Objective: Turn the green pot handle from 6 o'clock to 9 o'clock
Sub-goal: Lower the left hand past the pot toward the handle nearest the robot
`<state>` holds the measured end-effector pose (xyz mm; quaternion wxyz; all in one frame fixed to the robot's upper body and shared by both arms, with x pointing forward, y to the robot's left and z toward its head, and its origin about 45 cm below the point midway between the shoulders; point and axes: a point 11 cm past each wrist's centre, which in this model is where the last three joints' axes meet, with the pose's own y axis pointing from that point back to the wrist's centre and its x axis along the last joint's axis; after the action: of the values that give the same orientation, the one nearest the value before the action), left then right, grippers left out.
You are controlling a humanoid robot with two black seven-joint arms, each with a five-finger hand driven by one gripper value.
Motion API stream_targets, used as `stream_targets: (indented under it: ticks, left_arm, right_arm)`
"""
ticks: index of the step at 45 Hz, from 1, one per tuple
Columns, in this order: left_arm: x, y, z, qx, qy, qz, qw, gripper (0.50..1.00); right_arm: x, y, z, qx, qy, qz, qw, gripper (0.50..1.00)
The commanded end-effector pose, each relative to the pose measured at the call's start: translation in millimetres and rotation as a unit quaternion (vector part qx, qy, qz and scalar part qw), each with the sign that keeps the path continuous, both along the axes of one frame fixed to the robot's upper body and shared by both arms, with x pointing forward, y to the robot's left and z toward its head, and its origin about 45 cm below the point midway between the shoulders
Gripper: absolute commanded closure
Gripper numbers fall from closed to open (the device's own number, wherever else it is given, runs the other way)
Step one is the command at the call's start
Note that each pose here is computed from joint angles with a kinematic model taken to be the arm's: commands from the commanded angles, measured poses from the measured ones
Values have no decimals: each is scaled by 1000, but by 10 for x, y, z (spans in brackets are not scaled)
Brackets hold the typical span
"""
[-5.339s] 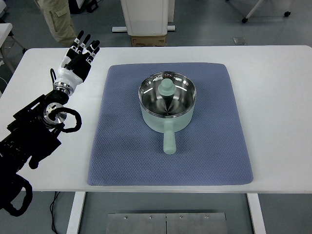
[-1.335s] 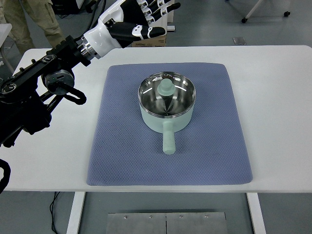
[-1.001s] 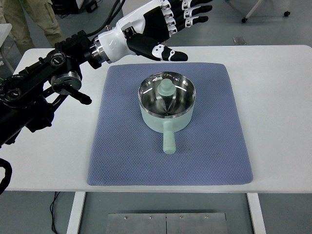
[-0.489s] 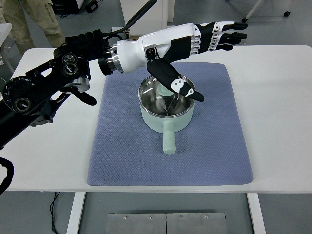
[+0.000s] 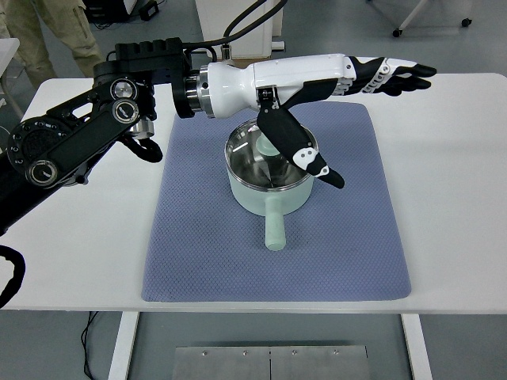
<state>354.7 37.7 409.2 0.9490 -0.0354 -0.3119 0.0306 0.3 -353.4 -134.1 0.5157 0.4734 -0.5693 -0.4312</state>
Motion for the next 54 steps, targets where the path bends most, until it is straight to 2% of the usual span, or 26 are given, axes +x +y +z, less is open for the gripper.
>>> stream_targets:
  ticks: [1,10,30,48,54]
  left_arm:
    - [-37,-65,-19,8,-11,-6,1000,500]
    - [-127,-205,-227,68,-47,-23,996,500]
    - [-305,-488,-292,128,-103,-66,984,500]
    - [-377,-547,-404,180,-153,-84,968,500]
    - [-432,-536,-549,207,-154,-99,961,500]
  right_arm:
    - [-1,0,0,0,0,0,1000,500]
    - [-1,0,0,0,0,0,1000,500]
    - [-1,0,0,0,0,0,1000,500]
    - [-1,0,0,0,0,0,1000,500]
    - [-1,0,0,0,0,0,1000,500]
